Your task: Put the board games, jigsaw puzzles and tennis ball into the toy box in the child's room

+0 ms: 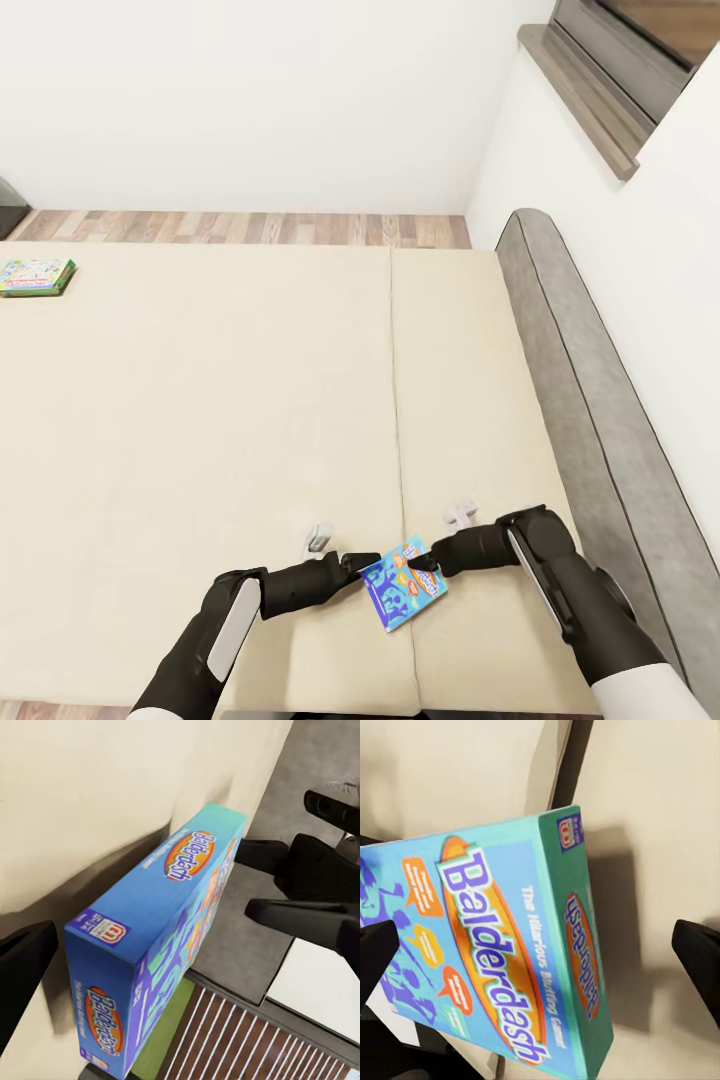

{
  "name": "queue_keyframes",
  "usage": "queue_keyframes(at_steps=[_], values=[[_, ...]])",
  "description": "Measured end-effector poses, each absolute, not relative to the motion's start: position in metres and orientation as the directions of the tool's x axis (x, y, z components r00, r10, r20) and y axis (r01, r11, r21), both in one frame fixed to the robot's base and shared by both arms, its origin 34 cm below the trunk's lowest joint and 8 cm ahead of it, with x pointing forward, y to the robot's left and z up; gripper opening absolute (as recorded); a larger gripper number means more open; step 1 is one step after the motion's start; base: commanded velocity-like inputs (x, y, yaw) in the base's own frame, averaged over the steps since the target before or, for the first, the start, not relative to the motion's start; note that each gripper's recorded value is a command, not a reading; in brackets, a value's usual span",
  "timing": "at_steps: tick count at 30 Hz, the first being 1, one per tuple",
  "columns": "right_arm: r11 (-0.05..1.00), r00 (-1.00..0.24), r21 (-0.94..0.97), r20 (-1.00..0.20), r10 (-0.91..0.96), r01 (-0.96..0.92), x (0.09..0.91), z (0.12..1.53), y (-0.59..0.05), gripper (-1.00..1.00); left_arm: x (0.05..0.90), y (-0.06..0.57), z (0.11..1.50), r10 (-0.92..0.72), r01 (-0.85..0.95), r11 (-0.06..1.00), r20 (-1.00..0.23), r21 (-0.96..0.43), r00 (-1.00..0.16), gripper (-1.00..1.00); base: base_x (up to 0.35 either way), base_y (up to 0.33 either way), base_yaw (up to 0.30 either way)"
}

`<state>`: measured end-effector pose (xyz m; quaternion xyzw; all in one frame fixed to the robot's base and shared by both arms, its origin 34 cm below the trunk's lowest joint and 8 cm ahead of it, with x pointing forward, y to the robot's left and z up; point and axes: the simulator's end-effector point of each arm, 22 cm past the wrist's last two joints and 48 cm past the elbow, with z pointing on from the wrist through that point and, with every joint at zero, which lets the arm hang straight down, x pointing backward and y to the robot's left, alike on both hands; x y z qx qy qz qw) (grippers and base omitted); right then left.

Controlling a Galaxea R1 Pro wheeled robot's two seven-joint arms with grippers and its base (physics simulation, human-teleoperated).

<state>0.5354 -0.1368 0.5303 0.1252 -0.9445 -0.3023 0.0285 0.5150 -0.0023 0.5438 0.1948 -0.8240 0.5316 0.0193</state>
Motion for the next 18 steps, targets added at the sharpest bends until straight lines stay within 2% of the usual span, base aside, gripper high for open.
queue_keyframes(at_steps=[7,18], values=[[0.794,-0.967,0.578,0.030,-0.252,-0.189,0.520,0.519,-0.141,1.00,0.515,-0.002,0.544,-0.300,-0.341,0.360,0.239,-0.868,-0.924,1.00,0.000,0.000,0.000],[0.794,-0.967,0.578,0.030,-0.253,-0.189,0.519,0.519,-0.140,1.00,0.515,-0.002,0.543,-0.300,-0.340,0.361,0.237,-0.868,-0.924,1.00,0.000,0.000,0.000]])
